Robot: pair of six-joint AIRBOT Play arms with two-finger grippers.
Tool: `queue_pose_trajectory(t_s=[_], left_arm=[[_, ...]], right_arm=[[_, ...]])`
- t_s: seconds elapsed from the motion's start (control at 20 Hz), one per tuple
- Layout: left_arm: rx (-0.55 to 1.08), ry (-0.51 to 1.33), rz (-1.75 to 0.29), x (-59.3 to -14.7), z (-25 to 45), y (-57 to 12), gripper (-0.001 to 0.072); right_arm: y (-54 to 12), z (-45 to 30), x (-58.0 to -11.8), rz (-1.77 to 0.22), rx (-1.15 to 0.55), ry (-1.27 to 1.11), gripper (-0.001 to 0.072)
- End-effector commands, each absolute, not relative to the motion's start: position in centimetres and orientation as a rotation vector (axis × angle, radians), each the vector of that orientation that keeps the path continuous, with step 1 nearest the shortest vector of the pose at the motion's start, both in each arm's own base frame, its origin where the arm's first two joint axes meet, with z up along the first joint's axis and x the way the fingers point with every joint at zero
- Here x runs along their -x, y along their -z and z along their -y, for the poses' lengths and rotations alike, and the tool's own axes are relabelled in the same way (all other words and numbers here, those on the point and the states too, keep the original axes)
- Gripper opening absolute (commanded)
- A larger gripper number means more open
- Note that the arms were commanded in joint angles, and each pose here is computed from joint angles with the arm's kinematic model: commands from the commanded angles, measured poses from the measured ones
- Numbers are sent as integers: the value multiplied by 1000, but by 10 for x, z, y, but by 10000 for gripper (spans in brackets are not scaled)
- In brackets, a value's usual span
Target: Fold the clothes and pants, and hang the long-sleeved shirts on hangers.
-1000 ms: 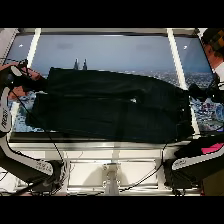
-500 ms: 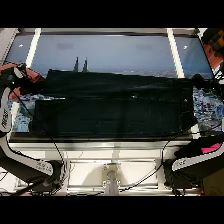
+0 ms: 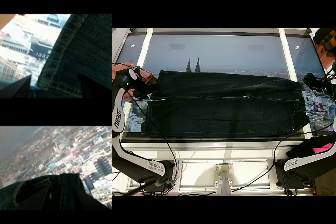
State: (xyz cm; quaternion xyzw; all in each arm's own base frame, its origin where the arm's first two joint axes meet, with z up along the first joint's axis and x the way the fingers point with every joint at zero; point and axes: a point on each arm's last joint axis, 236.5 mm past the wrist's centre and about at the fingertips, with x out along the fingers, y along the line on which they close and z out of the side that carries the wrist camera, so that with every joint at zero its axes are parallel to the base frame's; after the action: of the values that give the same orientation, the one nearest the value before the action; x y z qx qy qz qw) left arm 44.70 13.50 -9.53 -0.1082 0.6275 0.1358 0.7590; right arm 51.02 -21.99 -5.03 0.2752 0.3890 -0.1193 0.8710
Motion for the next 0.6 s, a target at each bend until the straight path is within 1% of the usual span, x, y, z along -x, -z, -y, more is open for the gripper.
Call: queue_pose_trajectory(t_s=[0.0,0.15,0.3,0.35,0.4,0.45,0.5,0.55], left_arm=[[246,-293,-1395,-440,-131,91,674],[226,-272,-1335,-451,-130,66,673],[162,-232,-1274,-459,-129,36,672],[129,-212,-1256,-460,-129,26,633],[70,-175,-1233,-461,-129,13,534],[5,-139,-1204,-461,-130,-4,475],[-54,-113,-1166,-461,-132,-22,470],[-106,-98,-1121,-461,-133,-43,368]], right_arm=[[52,215,-508,-829,-581,236,343],[54,214,-505,-847,-573,230,344],[56,210,-500,-877,-559,216,344],[56,209,-496,-901,-526,204,344],[54,209,-490,-932,-471,185,344],[48,209,-482,-969,-401,161,344],[42,210,-474,-1000,-346,149,344],[33,213,-464,-1032,-293,145,344]])
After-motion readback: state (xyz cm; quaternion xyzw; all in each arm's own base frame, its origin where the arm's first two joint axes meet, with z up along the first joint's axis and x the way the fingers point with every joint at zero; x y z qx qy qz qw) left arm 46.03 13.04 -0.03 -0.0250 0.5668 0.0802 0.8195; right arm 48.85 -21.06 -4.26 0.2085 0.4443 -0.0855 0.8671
